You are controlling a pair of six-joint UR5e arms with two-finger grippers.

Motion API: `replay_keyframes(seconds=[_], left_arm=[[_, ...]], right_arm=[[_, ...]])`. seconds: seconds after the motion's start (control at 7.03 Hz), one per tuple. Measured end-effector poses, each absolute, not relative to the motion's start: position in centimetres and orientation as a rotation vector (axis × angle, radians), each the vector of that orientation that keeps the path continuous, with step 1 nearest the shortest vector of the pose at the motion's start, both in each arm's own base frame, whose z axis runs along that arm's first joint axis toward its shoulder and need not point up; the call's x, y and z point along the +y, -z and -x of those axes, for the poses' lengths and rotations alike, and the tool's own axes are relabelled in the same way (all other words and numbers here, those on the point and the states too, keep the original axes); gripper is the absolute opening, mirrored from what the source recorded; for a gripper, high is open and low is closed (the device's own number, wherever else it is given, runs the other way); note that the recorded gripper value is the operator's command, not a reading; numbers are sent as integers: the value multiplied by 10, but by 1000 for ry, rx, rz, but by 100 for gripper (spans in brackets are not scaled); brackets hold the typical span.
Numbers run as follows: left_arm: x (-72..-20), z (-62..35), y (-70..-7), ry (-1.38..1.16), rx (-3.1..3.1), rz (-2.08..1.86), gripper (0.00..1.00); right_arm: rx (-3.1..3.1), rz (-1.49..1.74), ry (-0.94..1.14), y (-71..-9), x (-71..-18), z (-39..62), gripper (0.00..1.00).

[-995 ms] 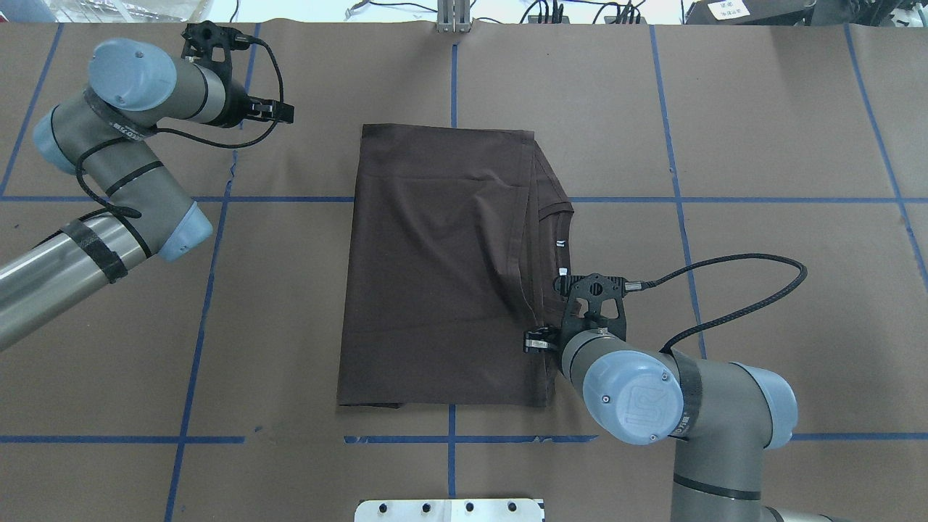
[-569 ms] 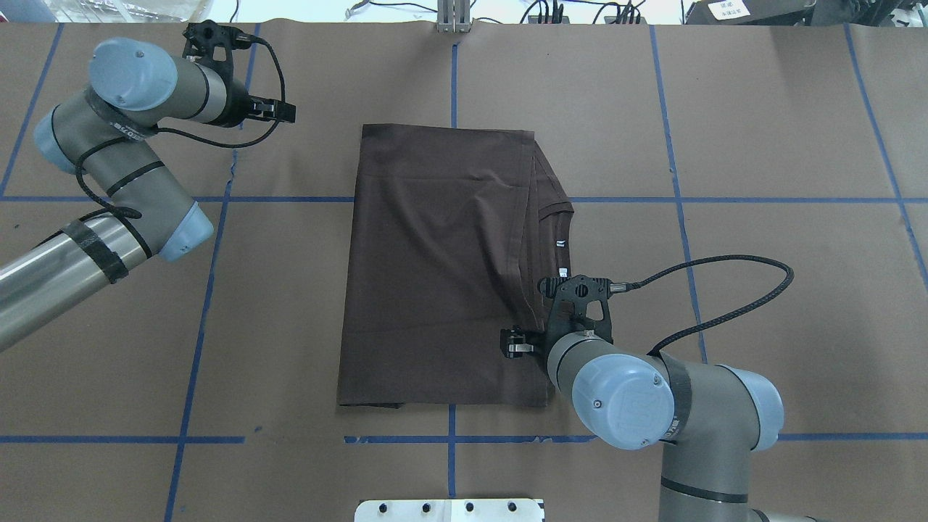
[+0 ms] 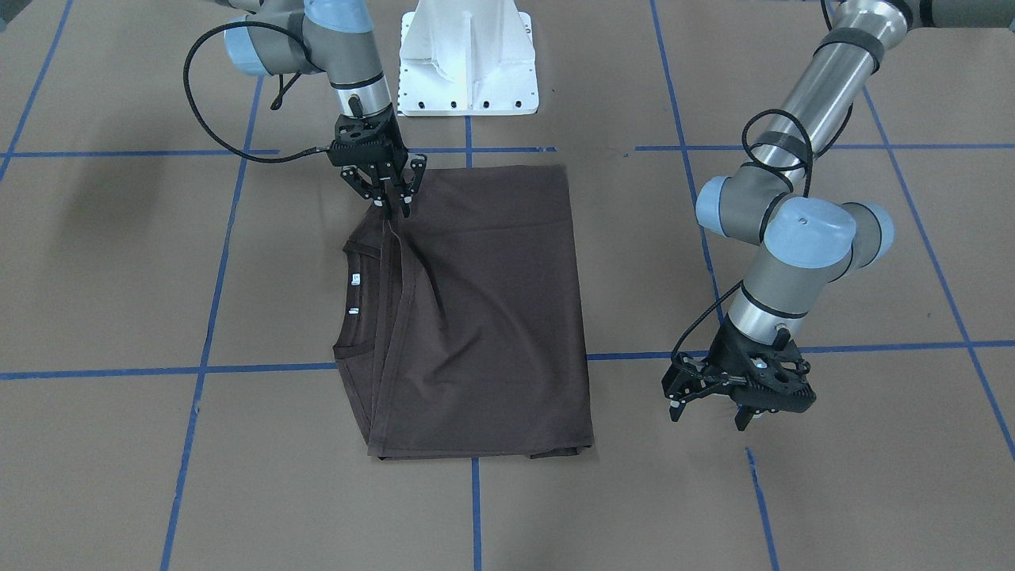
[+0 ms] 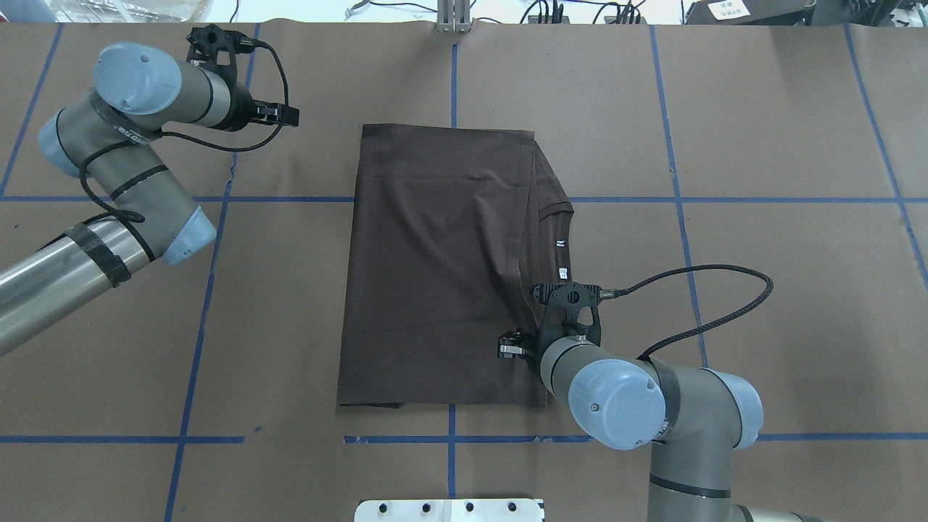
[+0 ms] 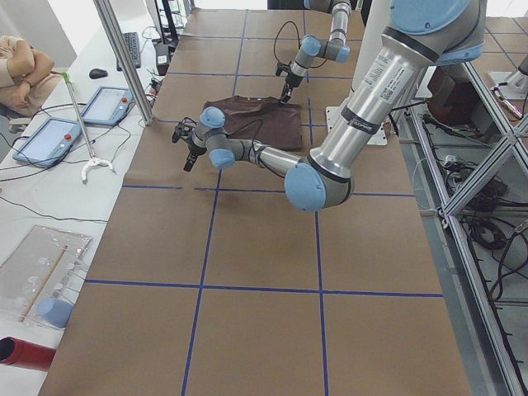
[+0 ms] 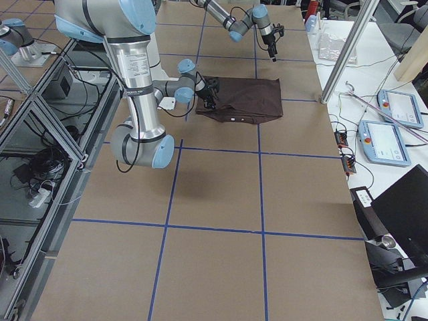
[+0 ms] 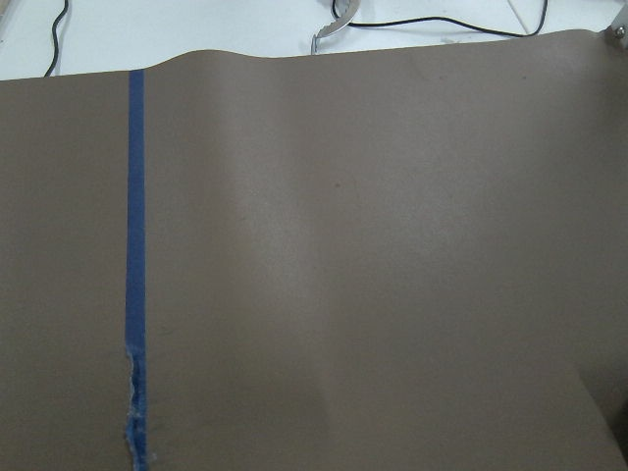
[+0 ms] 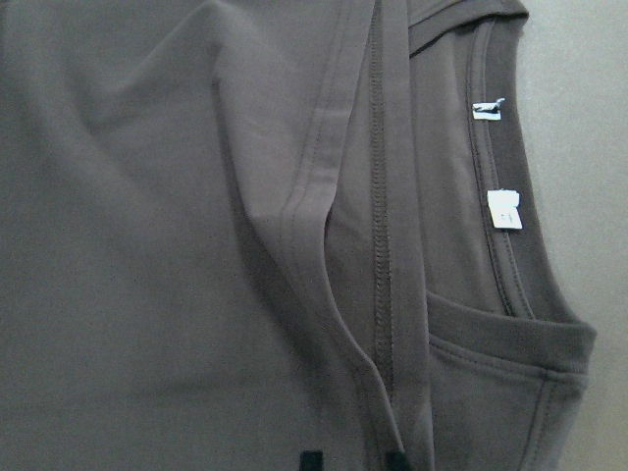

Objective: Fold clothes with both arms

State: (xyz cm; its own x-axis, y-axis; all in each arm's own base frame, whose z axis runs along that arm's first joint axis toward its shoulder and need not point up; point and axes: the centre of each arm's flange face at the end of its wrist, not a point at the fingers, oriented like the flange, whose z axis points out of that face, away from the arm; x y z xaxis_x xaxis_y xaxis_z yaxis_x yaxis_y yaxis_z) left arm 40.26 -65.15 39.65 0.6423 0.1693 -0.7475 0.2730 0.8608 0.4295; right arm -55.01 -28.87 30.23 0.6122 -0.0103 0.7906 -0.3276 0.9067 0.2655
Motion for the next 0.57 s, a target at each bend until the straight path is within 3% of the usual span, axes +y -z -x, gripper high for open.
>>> replay_keyframes(seconds=[0.57], left_arm=[[-650,-405,-397,64,885,-546,100]], right_arm=[[-859,-430,-164,-307,-300,545,33]])
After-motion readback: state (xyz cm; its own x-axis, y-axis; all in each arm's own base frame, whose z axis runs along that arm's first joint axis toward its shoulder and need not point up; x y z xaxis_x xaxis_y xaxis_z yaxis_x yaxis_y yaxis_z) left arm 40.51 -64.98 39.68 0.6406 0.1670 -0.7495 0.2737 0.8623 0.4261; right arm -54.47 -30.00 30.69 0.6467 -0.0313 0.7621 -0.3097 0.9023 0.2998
